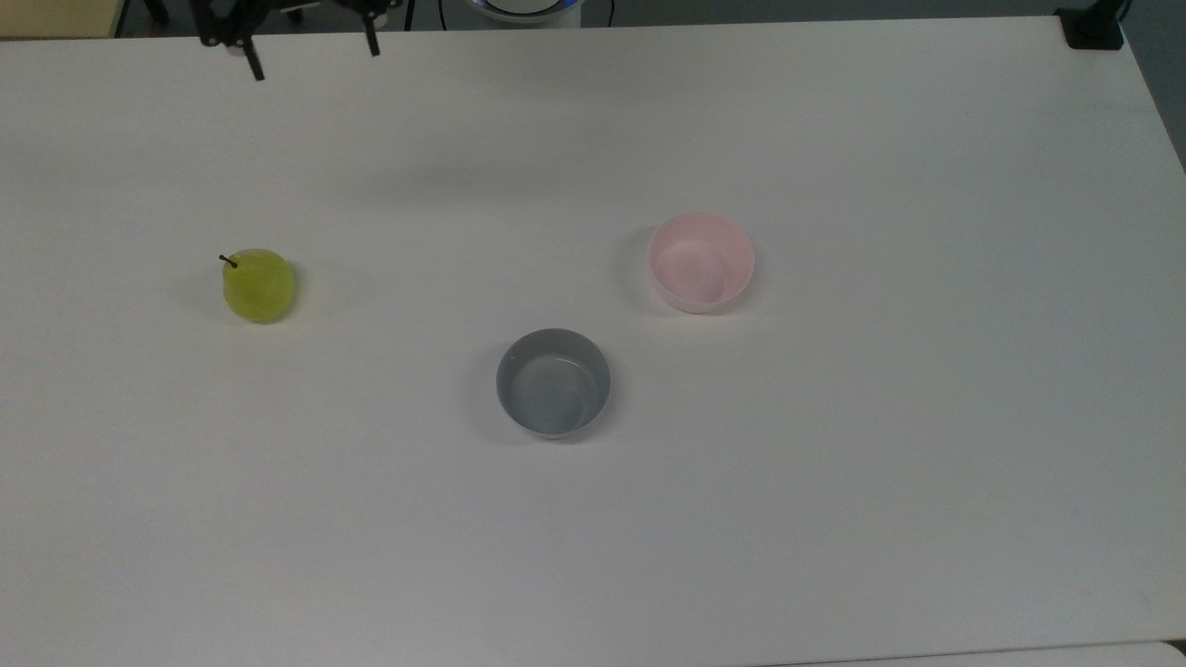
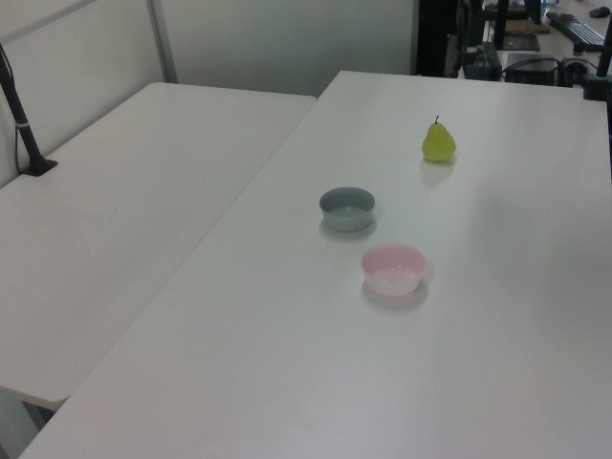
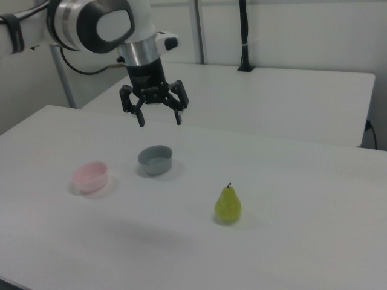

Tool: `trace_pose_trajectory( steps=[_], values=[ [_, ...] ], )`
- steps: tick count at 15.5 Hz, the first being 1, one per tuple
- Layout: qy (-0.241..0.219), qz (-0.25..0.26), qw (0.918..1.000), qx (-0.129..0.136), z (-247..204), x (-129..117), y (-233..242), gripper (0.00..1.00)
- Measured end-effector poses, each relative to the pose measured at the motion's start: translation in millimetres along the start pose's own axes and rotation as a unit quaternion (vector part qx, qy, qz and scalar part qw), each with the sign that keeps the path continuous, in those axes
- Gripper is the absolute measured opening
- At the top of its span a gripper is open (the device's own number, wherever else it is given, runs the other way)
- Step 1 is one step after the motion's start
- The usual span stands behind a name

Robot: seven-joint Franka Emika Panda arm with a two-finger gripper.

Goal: Place the pear in the bowl
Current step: 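Move the open gripper over the yellow-green pear and lower it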

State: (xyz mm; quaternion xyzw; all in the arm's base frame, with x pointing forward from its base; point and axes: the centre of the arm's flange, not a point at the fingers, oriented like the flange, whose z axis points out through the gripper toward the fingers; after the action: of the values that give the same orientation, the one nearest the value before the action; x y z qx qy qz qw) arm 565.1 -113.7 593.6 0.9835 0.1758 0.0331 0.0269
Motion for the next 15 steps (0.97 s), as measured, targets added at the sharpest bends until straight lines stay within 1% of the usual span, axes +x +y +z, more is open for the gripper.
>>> trace_pose_trajectory(
  steps=[5,8,15],
  values=[
    [0.01,0.034,0.9992,-0.016,35,-4,52,1.0],
    [0.012,0.046,0.9986,-0.023,58,-3,72,1.0],
    [-0.008,0.064,0.9977,-0.018,118,-2,101,1.0]
  ],
)
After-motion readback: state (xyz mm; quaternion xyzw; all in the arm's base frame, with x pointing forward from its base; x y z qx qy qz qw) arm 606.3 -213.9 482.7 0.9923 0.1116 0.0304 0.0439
